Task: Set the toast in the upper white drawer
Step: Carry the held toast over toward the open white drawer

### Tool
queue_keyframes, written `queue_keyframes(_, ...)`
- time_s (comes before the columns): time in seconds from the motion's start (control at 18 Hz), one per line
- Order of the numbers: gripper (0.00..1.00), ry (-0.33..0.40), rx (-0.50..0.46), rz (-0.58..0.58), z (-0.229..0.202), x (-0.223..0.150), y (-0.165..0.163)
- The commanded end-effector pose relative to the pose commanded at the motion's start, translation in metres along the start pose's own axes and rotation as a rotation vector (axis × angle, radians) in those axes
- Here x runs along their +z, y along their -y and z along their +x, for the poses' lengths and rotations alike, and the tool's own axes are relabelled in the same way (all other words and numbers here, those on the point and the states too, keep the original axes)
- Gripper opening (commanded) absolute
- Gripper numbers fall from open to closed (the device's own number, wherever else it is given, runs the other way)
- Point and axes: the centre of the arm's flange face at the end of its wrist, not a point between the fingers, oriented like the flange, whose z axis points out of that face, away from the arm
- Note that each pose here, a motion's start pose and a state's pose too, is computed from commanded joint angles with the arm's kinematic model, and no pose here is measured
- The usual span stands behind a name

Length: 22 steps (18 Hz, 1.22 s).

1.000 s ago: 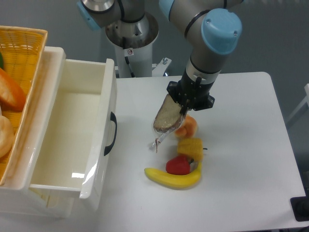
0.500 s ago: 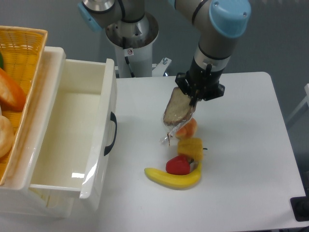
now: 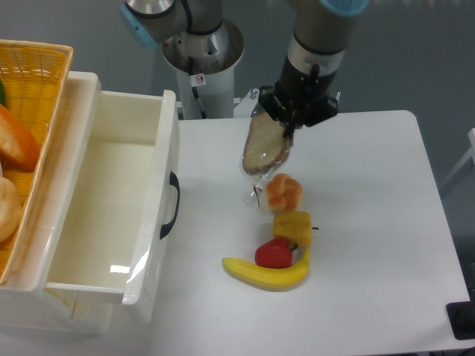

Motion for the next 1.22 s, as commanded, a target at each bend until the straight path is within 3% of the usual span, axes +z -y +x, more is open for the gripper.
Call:
queue_keyframes(0.61, 0.0, -0.043, -0.042, 0.145, 0.049, -0.047, -0.015)
queue_keyframes(0.83, 0.0, -0.101, -0.071, 0.178, 0.064, -0.048, -0.01)
queue_keyframes(1.22, 0.0, -0.139, -0.073, 0.173, 0.094, -0.041, 0.001)
